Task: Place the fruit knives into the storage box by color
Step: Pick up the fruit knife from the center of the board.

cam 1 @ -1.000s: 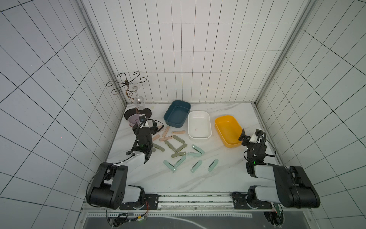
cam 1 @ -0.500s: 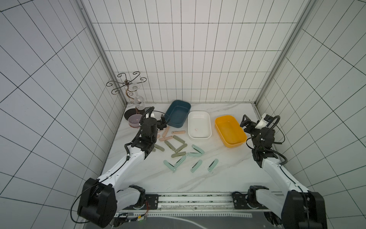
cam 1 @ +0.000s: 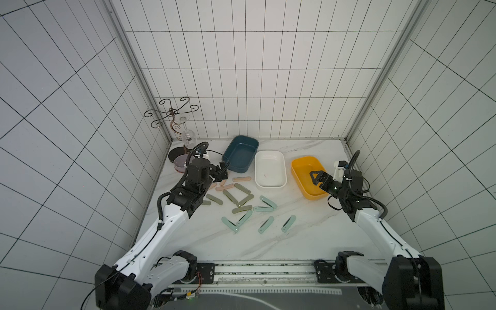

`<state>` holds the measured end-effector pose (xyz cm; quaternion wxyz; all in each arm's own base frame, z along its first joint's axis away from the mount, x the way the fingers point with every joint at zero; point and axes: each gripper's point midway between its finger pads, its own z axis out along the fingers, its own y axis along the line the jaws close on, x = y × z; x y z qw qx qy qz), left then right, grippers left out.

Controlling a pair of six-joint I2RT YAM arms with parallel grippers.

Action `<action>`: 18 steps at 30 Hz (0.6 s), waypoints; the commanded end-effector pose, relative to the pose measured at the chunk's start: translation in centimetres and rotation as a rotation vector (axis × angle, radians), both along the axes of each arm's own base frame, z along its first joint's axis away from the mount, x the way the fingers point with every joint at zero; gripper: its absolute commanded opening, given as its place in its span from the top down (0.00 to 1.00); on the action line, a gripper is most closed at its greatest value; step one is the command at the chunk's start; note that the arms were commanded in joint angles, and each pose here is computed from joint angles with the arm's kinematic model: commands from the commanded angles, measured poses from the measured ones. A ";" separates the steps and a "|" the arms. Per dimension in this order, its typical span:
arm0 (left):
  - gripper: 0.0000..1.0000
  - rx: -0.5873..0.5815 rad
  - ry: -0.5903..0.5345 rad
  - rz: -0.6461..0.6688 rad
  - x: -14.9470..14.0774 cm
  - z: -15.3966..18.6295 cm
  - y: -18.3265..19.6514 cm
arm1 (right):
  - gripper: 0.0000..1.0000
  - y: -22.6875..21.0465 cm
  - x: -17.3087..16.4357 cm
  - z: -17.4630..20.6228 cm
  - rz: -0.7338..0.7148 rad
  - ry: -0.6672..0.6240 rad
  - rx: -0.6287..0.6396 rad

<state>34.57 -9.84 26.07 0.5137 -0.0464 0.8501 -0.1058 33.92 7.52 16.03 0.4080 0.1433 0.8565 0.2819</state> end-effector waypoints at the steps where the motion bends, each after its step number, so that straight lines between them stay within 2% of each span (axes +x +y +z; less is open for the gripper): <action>1: 0.03 -0.038 0.051 -0.041 -1.3 -0.1 -0.8 | 0.11 2.4 -2.2 0.2 0.077 0.099 -0.048; 5: 0.03 -0.047 0.061 -0.063 -1.7 -0.4 -1.1 | 0.12 5.2 -5.5 -3.5 0.150 0.224 -0.079; 11: 0.03 -0.061 0.069 -0.082 -2.0 -0.8 -1.5 | 0.20 8.1 -9.6 -6.8 0.248 0.326 -0.092; 18: 0.03 -0.083 0.076 -0.096 -2.1 -1.3 -1.9 | 0.28 8.9 -14.0 -9.9 0.309 0.449 -0.157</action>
